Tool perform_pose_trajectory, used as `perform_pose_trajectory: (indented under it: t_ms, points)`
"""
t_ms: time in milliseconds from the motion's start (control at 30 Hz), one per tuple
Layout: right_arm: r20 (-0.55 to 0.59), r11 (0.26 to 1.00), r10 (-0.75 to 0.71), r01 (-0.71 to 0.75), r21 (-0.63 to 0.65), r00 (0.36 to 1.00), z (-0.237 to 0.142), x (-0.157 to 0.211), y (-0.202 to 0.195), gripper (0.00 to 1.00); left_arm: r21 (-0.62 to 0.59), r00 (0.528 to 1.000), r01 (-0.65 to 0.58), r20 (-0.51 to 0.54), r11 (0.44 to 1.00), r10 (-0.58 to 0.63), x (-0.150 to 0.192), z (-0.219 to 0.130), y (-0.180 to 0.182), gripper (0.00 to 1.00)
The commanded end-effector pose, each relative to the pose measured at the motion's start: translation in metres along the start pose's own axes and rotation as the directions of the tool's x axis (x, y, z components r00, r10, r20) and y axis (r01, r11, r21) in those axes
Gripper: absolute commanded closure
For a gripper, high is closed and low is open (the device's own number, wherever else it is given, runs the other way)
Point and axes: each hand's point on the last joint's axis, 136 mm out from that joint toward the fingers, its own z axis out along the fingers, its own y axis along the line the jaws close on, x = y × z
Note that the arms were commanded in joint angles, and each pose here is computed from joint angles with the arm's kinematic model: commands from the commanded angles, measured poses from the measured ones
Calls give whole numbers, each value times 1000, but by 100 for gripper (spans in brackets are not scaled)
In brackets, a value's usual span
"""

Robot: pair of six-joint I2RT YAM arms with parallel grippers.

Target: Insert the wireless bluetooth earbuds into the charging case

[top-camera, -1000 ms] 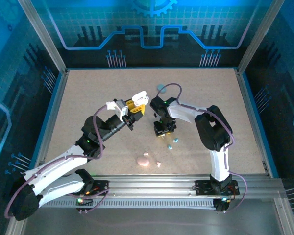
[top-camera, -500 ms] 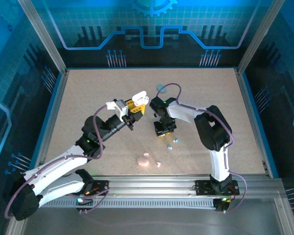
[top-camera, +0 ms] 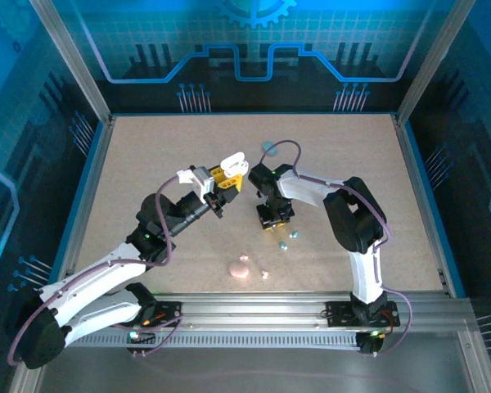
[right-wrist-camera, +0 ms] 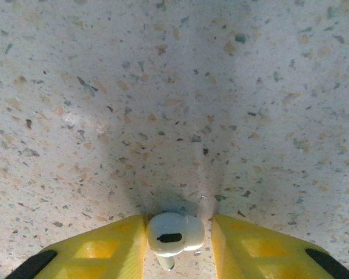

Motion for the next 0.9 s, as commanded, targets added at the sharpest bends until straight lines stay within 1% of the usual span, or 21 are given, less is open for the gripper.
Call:
perform_pose_trajectory:
  t_ms: [0, 233, 400, 567, 767, 867]
  points:
    - [-10, 1000, 7, -6, 18, 1000, 4, -1, 1, 63, 12, 998, -12, 57, 1000, 11, -18, 0, -3, 77]
    - [4, 1000, 13, -13, -3, 1000, 4, -7, 4, 63, 12, 998, -9, 55, 1000, 9, -17, 0, -4, 77]
    - [-7, 1000, 22, -22, -11, 1000, 8, -6, 4, 67, 12, 999, -9, 53, 1000, 9, -16, 1, -3, 77]
    - [6, 1000, 25, -25, -4, 1000, 5, -8, 3, 66, 12, 999, -9, 52, 1000, 8, -16, 1, -3, 77]
    - [14, 1000, 16, -16, -14, 1000, 2, -9, 5, 70, 14, 999, -6, 52, 1000, 6, -16, 1, -4, 77]
    - [38, 1000, 16, -16, -22, 999, -4, -10, 5, 71, 10, 999, -6, 48, 1000, 6, -15, 2, -3, 77]
